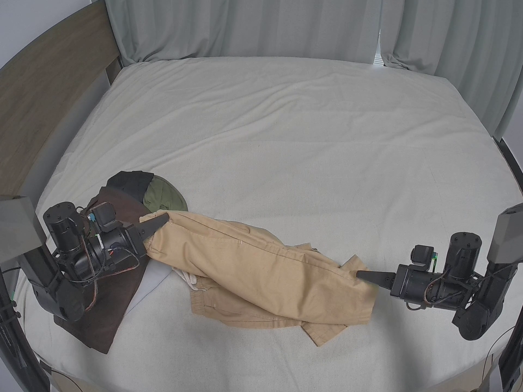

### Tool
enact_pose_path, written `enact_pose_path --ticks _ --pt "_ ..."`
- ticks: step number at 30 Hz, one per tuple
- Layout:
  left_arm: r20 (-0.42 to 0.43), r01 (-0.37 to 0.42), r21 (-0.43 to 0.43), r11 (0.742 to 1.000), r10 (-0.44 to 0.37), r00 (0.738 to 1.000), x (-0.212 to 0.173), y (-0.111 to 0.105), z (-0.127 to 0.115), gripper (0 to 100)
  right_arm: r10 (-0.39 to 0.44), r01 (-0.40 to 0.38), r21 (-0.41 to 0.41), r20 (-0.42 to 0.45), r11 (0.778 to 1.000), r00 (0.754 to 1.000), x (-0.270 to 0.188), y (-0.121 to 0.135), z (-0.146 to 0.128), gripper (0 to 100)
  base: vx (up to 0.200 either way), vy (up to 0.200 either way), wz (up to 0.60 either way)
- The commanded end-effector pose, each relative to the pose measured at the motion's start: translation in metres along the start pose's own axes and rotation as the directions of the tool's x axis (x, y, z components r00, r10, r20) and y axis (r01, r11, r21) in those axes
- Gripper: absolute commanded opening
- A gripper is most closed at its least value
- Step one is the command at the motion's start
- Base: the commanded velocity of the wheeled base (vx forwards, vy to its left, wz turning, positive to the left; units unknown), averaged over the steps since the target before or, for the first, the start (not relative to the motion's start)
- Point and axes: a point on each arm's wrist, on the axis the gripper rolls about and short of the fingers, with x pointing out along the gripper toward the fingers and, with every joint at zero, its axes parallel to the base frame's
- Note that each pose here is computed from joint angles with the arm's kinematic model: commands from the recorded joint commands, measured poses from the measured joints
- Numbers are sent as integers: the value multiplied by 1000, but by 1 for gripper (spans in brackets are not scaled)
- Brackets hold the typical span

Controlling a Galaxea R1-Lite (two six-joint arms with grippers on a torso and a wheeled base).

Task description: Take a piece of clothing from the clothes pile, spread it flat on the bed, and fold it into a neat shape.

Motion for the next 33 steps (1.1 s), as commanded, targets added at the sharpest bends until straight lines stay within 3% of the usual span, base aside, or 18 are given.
enact_pose_path --ticks 1,28,29,33 --pt "-1 0 -2 1000 0 1000 0 0 0 0 -1 1 9 -19 1000 1000 2 -1 -4 100 0 0 0" --pt "-4 1 -3 1000 -1 1000 1 1 -2 0 14 -13 10 -60 1000 998 17 -4 -11 100 0 0 0" --pt "-6 0 -4 1000 0 1000 1 1 -2 0 15 -14 9 -59 1000 998 18 -4 -11 0 0 0 0" --pt "-6 0 -4 1000 0 1000 1 1 -2 0 14 -14 11 -62 1000 998 17 -4 -12 0 0 0 0"
